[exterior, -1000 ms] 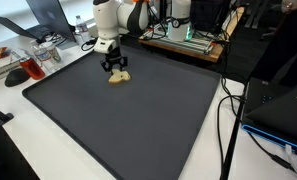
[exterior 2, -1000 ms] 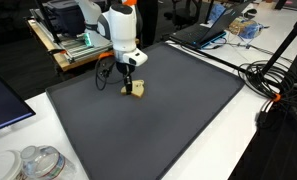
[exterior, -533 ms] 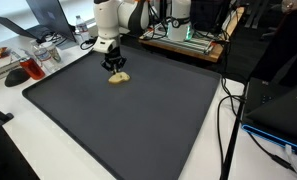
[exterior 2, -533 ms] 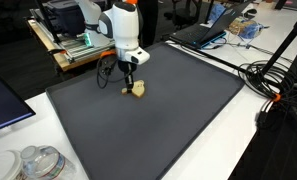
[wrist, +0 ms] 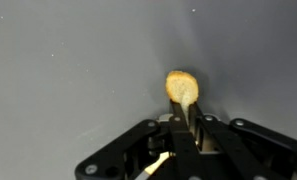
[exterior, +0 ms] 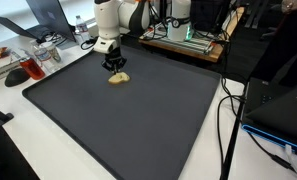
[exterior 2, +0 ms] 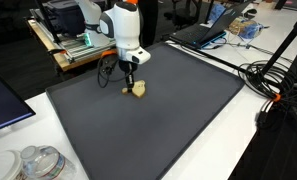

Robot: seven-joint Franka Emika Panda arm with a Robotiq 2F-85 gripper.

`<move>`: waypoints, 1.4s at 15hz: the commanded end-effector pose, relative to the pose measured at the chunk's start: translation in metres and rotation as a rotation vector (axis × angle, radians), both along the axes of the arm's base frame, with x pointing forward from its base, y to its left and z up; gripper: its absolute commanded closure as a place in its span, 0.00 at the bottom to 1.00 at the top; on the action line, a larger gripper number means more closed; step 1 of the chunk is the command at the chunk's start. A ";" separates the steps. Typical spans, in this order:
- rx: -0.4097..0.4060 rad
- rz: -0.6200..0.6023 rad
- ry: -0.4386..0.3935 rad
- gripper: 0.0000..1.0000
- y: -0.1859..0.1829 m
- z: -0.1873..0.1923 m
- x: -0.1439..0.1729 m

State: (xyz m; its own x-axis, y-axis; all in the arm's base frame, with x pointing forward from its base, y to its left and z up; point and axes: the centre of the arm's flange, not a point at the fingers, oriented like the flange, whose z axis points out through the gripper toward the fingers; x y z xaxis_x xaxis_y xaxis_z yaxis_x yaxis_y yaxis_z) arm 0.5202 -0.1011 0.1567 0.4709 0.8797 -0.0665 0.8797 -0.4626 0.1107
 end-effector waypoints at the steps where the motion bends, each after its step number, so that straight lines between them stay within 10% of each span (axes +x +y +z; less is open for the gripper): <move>1: -0.002 -0.004 0.027 0.97 0.008 0.002 0.000; 3: 0.013 0.018 0.026 0.97 0.010 0.003 -0.001; 4: 0.011 0.016 0.018 0.65 0.012 0.005 0.000; 14: 0.017 0.037 0.041 0.02 0.024 0.020 -0.003; 21: 0.045 0.057 0.083 0.00 0.028 0.031 -0.007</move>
State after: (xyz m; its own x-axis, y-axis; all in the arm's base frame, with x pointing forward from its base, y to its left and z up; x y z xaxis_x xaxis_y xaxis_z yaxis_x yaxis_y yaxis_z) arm 0.5198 -0.0723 0.1726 0.4186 0.9052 -0.0737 0.9082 -0.4173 0.0328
